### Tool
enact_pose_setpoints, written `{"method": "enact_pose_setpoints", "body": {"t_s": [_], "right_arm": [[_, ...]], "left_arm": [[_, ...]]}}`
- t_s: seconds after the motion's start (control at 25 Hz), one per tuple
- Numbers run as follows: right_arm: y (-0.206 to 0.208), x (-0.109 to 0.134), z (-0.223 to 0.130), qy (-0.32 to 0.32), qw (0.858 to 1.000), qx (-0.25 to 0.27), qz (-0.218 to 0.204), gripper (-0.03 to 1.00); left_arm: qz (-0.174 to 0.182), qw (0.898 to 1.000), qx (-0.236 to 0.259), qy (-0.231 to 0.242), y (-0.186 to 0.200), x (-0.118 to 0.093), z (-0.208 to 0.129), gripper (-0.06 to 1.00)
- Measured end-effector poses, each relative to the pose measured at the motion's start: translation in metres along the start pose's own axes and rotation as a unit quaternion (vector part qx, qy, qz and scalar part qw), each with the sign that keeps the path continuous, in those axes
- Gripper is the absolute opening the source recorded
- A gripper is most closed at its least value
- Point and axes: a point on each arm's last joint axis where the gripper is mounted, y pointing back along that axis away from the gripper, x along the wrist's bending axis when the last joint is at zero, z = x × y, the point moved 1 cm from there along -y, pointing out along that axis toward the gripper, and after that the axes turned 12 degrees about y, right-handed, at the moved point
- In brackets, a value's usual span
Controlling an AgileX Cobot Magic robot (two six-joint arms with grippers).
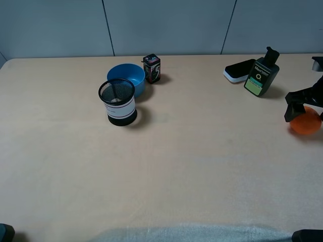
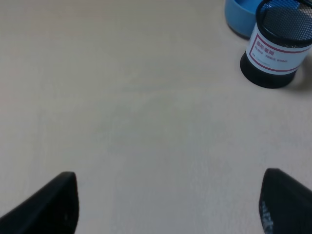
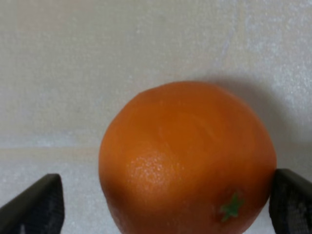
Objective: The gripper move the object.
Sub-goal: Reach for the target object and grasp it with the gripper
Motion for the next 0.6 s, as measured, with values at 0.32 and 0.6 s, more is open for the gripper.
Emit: {"method": "enact_pose_setpoints", "body": {"t_s": [0.32, 0.6], "right_arm": [[-0.0003, -0.0005, -0.0018, 0.001, 1.0, 0.009, -0.002, 0.63], [-0.0013, -0.0015, -0.0014, 0.001, 1.0, 0.007, -0.007, 0.64]], "left_arm": [[0.0, 1.0, 0.0, 0.0, 0.0, 0.0, 0.0, 0.75], [0.0, 1.0, 0.0, 0.0, 0.0, 0.0, 0.0, 0.75]]}}
